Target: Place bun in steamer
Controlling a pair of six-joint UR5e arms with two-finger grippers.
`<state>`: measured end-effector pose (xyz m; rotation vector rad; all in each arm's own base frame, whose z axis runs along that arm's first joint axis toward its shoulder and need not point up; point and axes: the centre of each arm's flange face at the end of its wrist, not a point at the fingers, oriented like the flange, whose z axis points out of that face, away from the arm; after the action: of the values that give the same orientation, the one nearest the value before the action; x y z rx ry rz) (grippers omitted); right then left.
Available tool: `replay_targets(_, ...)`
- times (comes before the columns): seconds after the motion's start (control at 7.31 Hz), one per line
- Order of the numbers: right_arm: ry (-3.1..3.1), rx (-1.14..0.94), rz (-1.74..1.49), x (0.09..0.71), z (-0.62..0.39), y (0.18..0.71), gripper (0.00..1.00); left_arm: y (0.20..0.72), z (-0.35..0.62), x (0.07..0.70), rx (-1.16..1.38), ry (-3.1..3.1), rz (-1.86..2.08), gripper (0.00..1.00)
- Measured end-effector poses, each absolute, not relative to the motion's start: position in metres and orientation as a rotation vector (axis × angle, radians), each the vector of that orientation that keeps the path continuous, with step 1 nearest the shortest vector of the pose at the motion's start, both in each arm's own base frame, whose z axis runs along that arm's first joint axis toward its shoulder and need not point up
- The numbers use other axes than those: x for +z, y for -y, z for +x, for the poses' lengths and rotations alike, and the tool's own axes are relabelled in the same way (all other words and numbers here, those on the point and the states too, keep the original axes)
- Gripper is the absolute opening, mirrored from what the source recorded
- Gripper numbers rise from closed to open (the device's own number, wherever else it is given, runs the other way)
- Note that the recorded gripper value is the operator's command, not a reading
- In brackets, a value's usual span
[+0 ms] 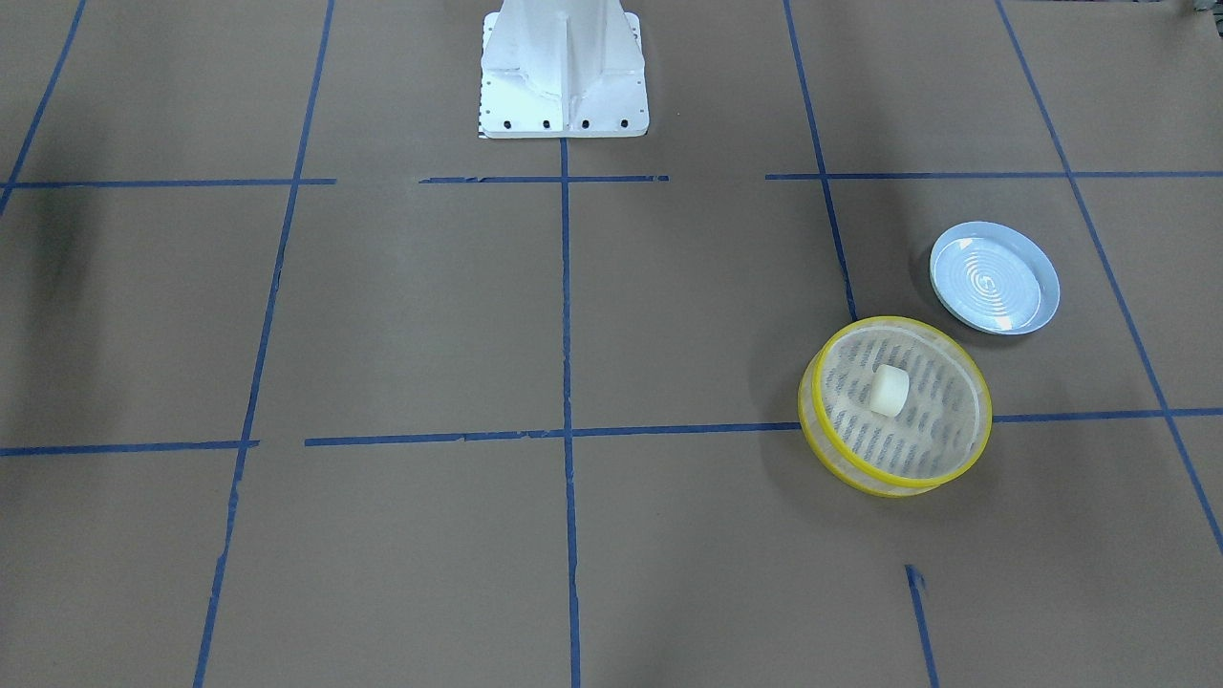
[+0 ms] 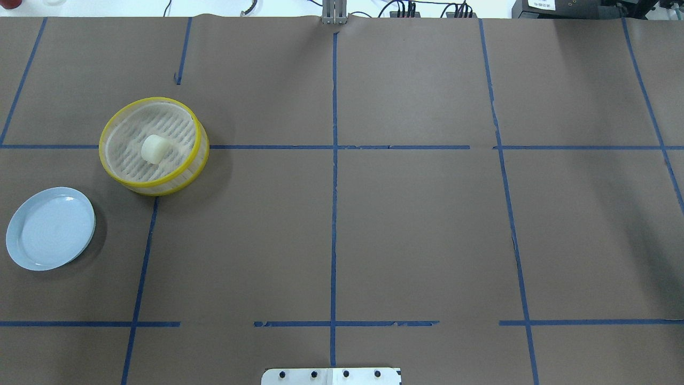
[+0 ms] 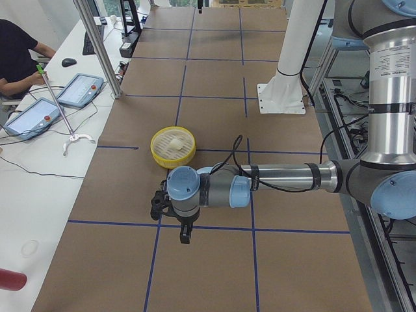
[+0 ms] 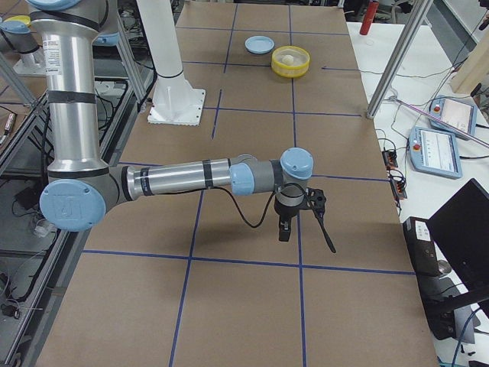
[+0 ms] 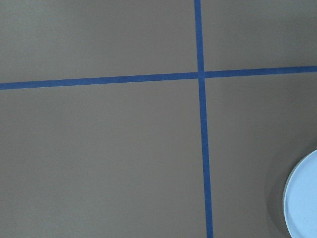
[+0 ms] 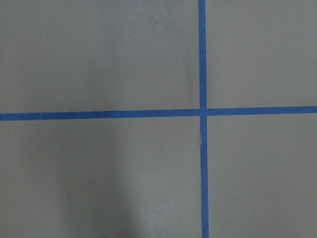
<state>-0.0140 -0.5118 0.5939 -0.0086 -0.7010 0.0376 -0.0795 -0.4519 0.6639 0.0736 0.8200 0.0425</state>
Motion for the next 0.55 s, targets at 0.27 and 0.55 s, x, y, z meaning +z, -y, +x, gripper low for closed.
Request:
replay_targets(0.27, 0.701, 0.038, -0.009, 0.5939, -0.0140, 0.5118, 1.00, 0.4527, -0.0799, 0.6573, 0.047, -0.821, 0.087, 1.00)
replay_targets(0.55, 0.701, 0.038, -0.009, 0.5939, -0.0140, 0.5118, 1.00, 0.4535, -0.0800, 0.6538, 0.050, -0.819, 0.094, 1.00)
